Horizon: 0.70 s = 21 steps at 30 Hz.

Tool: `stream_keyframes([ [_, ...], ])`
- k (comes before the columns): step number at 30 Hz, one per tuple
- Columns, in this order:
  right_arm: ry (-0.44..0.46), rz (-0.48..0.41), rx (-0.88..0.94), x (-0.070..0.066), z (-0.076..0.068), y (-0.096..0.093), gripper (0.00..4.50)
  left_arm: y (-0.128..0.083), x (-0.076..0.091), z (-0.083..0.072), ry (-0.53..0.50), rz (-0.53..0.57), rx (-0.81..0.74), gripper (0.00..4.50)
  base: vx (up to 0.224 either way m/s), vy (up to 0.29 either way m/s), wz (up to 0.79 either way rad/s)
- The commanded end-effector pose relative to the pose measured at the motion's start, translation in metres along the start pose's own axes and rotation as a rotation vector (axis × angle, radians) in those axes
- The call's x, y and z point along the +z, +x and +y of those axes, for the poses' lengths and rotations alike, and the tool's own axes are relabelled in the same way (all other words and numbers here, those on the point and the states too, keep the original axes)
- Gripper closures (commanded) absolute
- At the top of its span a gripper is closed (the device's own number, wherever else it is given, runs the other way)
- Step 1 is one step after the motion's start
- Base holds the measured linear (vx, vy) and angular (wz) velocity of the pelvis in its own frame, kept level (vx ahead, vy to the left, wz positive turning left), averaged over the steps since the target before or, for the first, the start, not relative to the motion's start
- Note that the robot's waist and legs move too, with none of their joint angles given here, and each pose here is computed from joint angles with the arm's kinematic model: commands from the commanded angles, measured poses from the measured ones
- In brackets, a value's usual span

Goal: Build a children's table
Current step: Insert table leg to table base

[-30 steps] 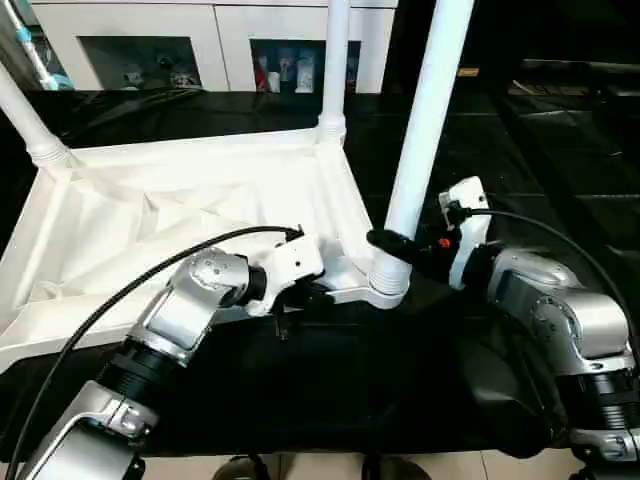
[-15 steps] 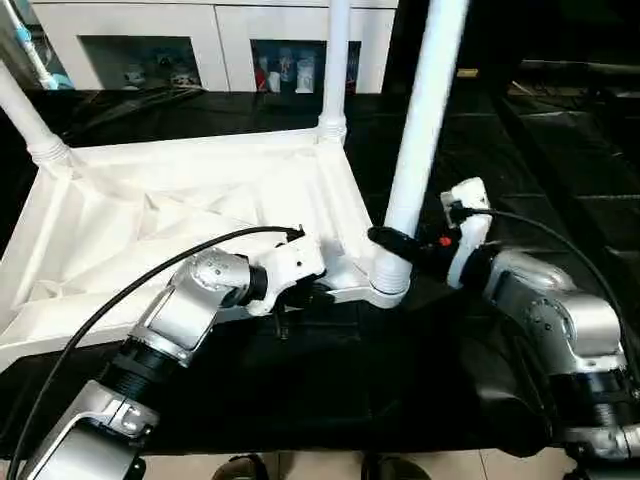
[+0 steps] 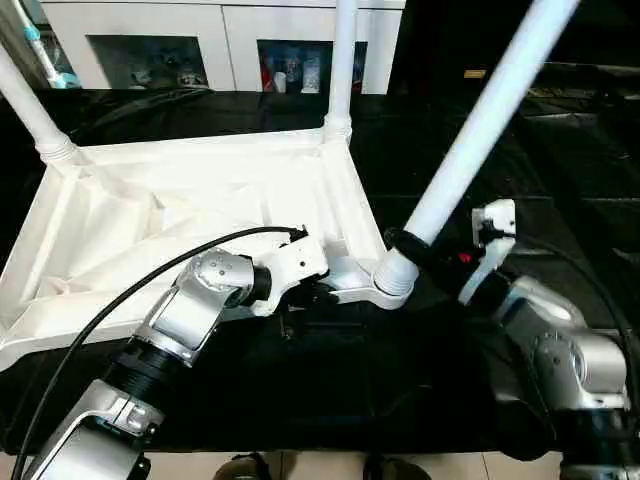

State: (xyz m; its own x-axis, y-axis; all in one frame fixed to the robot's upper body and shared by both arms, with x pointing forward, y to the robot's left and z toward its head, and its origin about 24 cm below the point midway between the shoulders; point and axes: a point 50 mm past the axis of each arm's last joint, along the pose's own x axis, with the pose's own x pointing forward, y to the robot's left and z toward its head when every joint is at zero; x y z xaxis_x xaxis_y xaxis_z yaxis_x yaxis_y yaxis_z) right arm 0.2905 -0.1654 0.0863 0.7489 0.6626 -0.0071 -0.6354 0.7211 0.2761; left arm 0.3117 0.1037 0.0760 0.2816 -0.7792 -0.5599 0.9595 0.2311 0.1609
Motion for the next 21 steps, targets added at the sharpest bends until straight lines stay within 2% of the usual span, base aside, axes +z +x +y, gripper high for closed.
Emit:
stream_keyframes([
  [1, 0.023, 0.116, -0.08, -0.031, -0.007, -0.013, 2.65, -0.006, -0.008, 0.011, -0.036, 0.034, 0.102, 4.5, 0.0, 0.0, 0.0],
  [5, 0.011, 0.088, -0.092, -0.035, -0.005, -0.016, 2.65, -0.007, -0.008, 0.013, -0.037, 0.036, 0.111, 4.5, 0.0, 0.0, 0.0],
  [11, -0.008, 0.11, -0.09, -0.042, -0.002, -0.016, 2.65, -0.007, -0.009, 0.014, -0.038, 0.036, 0.115, 4.5, 0.0, 0.0, 0.0],
  [13, -0.088, 0.204, -0.037, -0.046, 0.002, -0.014, 2.65, -0.008, -0.01, 0.013, -0.024, 0.049, 0.112, 4.5, 0.0, 0.0, 0.0],
  [14, -0.088, 0.204, -0.037, -0.046, 0.002, -0.014, 2.65, -0.008, -0.01, 0.013, -0.024, 0.049, 0.112, 4.5, 0.0, 0.0, 0.0],
  [16, -0.154, 0.28, 0.013, -0.046, 0.004, -0.012, 2.66, -0.009, -0.011, 0.013, -0.015, 0.056, 0.106, 4.5, 0.0, 0.0, 0.0],
  [21, -0.192, 0.323, 0.049, -0.045, 0.005, -0.009, 2.66, -0.009, -0.012, 0.013, -0.01, 0.062, 0.103, 4.5, 0.0, 0.0, 0.0],
])
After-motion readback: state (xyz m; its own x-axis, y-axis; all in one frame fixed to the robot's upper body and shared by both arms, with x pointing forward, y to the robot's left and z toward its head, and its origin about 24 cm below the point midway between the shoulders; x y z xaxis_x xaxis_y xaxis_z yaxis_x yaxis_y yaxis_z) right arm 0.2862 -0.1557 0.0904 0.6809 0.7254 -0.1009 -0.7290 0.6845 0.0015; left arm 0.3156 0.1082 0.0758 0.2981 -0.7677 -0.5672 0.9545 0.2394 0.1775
